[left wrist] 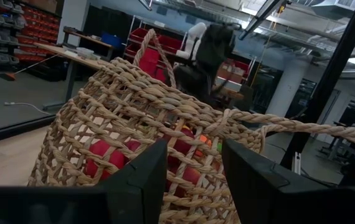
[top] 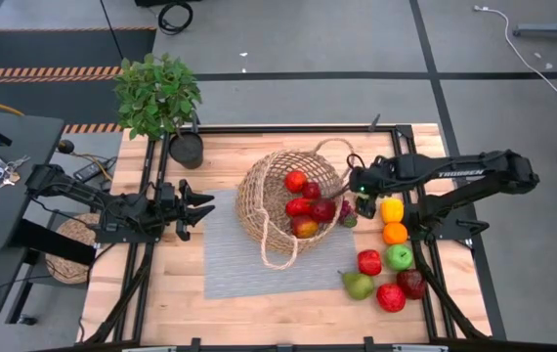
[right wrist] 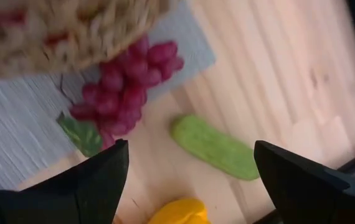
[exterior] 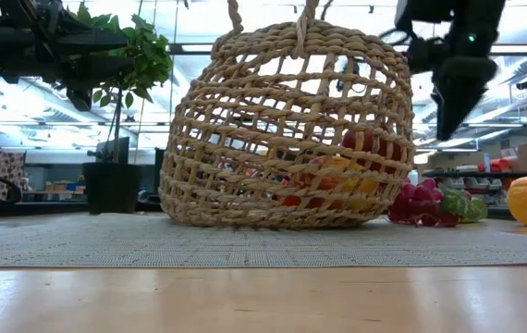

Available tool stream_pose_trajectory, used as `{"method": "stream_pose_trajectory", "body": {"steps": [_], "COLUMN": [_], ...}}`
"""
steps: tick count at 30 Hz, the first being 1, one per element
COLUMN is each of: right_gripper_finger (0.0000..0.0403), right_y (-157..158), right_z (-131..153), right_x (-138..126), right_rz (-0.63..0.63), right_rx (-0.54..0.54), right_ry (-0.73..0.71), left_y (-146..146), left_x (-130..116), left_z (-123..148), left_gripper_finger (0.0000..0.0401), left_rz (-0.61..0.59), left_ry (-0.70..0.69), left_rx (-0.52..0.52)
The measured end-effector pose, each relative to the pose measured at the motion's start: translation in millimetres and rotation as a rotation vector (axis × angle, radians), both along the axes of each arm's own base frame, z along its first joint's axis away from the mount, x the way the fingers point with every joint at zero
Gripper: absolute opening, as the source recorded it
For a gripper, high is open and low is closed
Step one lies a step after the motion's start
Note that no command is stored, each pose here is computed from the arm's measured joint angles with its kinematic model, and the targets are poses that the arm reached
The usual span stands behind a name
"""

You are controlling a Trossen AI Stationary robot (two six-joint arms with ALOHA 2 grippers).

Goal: Build produce basket
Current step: Put the green pear into the brown basket

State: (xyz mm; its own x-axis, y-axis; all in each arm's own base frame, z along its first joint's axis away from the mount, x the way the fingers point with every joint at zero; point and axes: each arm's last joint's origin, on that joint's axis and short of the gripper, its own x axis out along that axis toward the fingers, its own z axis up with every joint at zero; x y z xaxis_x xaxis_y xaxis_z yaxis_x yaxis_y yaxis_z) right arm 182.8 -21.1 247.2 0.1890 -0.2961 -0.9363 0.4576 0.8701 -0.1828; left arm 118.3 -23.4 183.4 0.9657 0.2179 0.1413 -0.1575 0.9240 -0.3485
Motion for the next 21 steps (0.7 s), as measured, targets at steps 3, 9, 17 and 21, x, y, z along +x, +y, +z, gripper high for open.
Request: {"method": "stream_pose_trajectory", "body": {"steps": [3,9,17,21], "right_gripper_finger": [0.0349,0.0349,0.0349,0.0349], "right_y": [2,4,5,11], "right_z": [-19,-37,-37,-25], "right_x": [-5,-3,2,-2], "right_rz": [0.043,0.215,0.167,0.007], "right_rx": [-0.003,-0.002,0.021,0.125], "right_ry": [0.052,0.113,0.134,0.158], "left_y": [0,0,0,0], "left_x": [0,0,0,0], "left_z": [0,0,0,0], "left_gripper_finger": [0.016,0.016,0.016,0.016], "left_rz": [0.0,0.0,0.0,0.0], "left_ry": [0.0,0.001,0.0,0.001], "left_rx": [0.0,0.0,0.0,0.0]}}
